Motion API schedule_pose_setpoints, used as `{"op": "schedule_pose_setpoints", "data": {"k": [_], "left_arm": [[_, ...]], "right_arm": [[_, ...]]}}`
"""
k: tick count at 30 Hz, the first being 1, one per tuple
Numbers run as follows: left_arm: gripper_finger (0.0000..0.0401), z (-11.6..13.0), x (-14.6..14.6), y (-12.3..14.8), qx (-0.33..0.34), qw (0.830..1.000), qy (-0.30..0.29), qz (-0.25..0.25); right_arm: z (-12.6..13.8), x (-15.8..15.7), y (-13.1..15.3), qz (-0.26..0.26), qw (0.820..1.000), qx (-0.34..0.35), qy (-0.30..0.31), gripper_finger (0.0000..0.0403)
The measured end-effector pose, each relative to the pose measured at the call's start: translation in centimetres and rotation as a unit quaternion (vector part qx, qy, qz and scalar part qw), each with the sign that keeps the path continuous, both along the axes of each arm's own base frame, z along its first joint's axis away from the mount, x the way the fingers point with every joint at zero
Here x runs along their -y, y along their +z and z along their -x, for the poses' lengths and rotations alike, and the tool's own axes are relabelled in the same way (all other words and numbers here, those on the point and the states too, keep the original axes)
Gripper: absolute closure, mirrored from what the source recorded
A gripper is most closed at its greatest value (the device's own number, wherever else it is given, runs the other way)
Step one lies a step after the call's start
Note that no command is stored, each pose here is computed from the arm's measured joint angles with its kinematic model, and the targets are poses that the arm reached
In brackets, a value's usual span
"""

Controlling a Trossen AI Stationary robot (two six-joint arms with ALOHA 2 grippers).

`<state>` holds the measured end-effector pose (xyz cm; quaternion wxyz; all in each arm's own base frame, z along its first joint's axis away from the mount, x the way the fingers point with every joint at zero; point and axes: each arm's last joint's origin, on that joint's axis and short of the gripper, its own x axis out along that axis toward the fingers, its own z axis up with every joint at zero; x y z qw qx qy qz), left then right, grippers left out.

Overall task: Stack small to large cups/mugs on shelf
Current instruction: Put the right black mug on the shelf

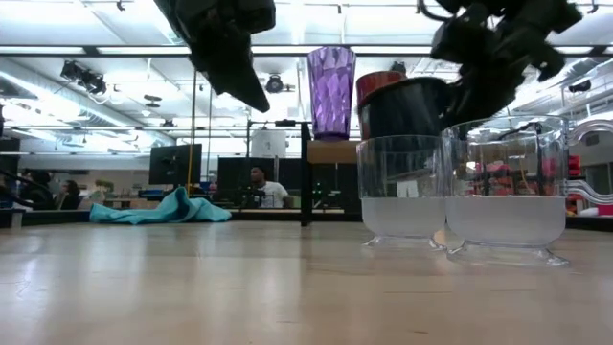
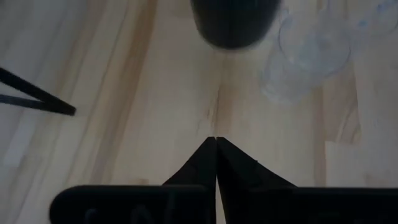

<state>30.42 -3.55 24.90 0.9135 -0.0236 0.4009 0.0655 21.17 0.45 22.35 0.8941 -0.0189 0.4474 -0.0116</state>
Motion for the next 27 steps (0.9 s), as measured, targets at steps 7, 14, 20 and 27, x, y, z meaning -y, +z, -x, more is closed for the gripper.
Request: {"op": "schedule_pose_setpoints", "data": {"k": [7, 14, 20, 27], "left_arm": [[0.0379, -1.6, 1.0, -0.8, 0.03, 0.998, -0.047, -0.03], [0.039, -1.7, 0.7, -0.9, 0.027, 0.996, -0.069, -0.057], [0.0384, -1.9, 0.7, -1.3, 0.021, 0.995, -0.078, -0.066], [0.0378, -1.4, 0.6, -2.2, 0.032, 0.995, -0.076, -0.063]], "right_arm": [[2.2, 0.2, 2.2, -0.013, 0.999, 0.003, -0.035, 0.0349], [4.0, 0.4, 4.4, 0.005, 0.997, -0.051, -0.062, 0.0349], [4.9, 0.6, 6.9, 0.028, 0.995, -0.05, -0.084, 0.0348], [6.1, 0.7, 8.6, 0.021, 0.992, -0.08, -0.098, 0.0348]]}}
